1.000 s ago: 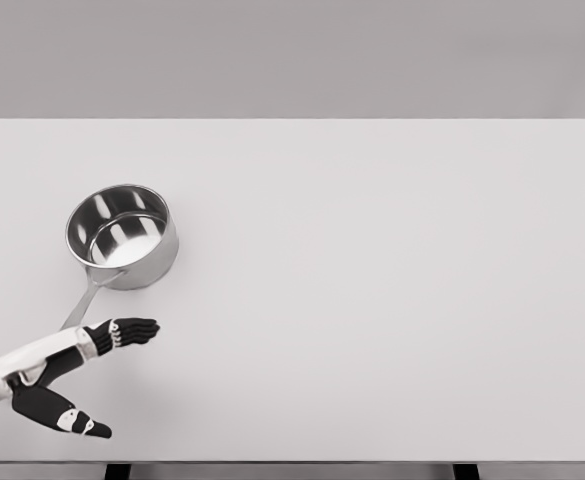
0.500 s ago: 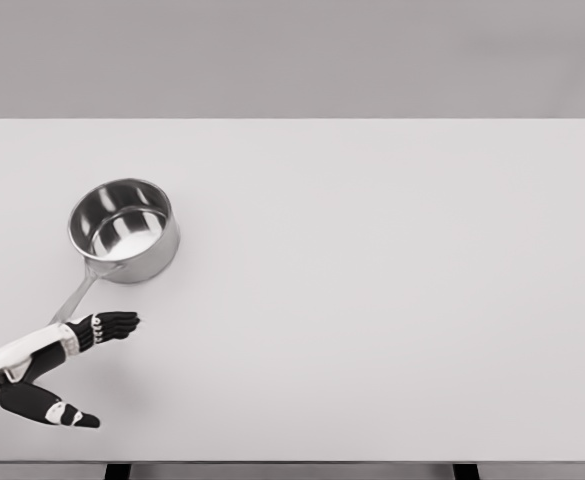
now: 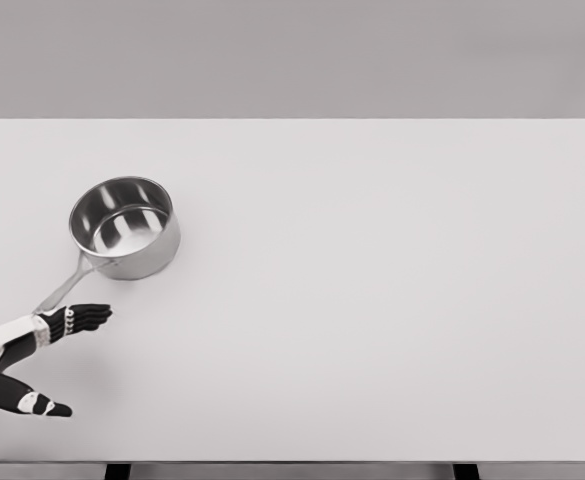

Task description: Rotate pot handle

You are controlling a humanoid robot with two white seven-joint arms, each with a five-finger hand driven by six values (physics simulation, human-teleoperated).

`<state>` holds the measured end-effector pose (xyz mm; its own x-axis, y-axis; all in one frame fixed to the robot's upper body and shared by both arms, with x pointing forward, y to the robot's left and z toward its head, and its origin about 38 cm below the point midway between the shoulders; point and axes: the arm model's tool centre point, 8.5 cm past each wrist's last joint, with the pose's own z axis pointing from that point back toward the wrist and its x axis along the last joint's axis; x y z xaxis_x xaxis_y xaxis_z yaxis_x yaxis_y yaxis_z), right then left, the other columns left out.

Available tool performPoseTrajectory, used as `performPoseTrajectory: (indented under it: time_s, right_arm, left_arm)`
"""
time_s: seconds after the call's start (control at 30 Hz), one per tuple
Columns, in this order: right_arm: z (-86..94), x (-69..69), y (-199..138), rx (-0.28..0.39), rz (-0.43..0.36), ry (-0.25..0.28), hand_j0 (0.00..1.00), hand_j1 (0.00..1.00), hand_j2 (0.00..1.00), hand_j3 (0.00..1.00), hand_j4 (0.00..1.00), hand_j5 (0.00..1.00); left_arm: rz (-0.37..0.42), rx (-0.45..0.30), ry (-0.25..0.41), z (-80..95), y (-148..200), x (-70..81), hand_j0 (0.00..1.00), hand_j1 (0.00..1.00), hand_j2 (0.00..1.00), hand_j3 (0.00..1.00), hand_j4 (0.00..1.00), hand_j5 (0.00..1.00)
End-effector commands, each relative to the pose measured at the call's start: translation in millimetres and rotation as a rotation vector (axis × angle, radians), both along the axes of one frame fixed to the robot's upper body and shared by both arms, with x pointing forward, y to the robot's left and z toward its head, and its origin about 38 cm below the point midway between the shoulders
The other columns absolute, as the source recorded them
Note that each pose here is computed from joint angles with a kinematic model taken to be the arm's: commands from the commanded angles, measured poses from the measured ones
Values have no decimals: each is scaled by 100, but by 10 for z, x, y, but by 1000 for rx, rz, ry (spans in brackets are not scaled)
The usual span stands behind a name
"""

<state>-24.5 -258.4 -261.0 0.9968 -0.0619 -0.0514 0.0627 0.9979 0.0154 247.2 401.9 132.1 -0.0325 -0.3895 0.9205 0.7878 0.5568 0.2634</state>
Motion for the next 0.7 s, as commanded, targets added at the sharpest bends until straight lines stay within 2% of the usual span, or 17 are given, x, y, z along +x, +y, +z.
performPoseTrajectory:
  time_s: [0.0, 0.3, 0.57, 0.67]
  right_arm:
    - [0, -2, 1, 0, 1, 2, 100, 100, 100, 100, 100, 100]
    - [0, 0, 1, 0, 1, 0, 100, 100, 100, 100, 100, 100]
    - [0, -2, 1, 0, 1, 2, 100, 100, 100, 100, 100, 100]
    - [0, 0, 1, 0, 1, 0, 100, 100, 100, 100, 100, 100]
  left_arm:
    - [8, 15, -10, 45, 55, 32, 100, 100, 100, 100, 100, 100]
    - [17, 85, -16, 55, 228, 55, 100, 100, 100, 100, 100, 100]
    - [-28, 82, -8, 26, 116, -23, 100, 100, 100, 100, 100, 100]
    - [-54, 69, -3, 111, 34, -65, 100, 100, 100, 100, 100, 100]
